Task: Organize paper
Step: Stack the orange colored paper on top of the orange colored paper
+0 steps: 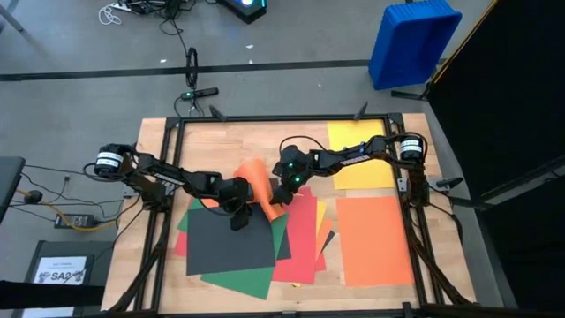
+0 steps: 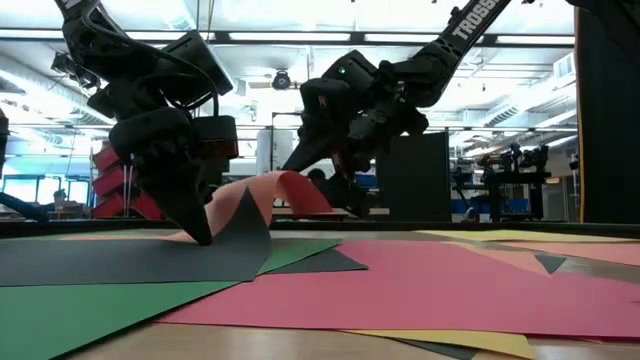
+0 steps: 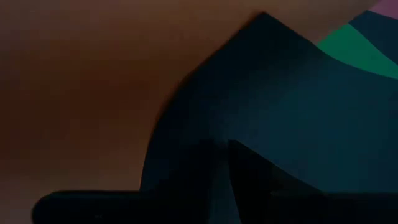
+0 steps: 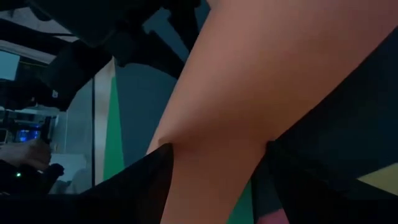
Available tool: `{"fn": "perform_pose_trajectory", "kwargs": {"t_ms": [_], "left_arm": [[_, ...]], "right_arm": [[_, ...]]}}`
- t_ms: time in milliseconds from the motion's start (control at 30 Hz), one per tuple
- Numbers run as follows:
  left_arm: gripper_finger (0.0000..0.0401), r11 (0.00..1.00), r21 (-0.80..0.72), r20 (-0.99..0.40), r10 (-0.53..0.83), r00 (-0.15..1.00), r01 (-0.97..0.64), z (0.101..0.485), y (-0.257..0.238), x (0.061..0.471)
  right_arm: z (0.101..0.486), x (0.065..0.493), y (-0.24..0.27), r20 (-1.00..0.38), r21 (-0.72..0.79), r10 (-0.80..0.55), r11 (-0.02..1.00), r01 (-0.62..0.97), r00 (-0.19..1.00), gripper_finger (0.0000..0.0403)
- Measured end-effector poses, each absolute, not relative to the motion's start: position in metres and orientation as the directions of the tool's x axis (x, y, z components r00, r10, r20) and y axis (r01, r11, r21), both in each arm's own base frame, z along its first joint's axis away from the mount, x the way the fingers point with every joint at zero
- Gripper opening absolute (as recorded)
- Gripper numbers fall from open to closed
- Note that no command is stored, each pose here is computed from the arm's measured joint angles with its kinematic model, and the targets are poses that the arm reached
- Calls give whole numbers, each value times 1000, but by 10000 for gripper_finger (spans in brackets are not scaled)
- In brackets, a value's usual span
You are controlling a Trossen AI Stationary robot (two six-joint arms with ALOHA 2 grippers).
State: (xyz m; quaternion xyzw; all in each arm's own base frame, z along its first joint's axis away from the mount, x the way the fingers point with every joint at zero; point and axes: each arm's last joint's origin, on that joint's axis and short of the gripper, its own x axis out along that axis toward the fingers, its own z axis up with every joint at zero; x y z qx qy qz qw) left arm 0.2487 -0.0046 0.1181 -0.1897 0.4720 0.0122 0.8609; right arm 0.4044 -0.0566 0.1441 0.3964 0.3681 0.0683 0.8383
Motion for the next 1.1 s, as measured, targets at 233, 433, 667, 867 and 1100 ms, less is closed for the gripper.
{"fn": "perform_pose_trajectory", "kwargs": {"t_ms": [233, 433, 667, 867, 1100], "left_arm": [[37, 928, -307, -841, -160, 517, -213, 117, -5, 245], [37, 927, -312, -840, -167, 516, -208, 117, -5, 245], [37, 927, -312, -840, -168, 515, -207, 116, -5, 245], [37, 927, -313, -839, -168, 518, -206, 116, -5, 245], [37, 927, -313, -838, -168, 519, -206, 116, -5, 245]], "right_arm": [[144, 403, -56, -562, 734, 434, 654, 183, 705, 233], [139, 398, -55, -609, 718, 443, 661, 219, 659, 236], [132, 389, -54, -671, 694, 463, 668, 270, 579, 232], [128, 385, -53, -705, 675, 462, 669, 310, 538, 229], [127, 384, -44, -716, 670, 474, 673, 313, 513, 233]]}}
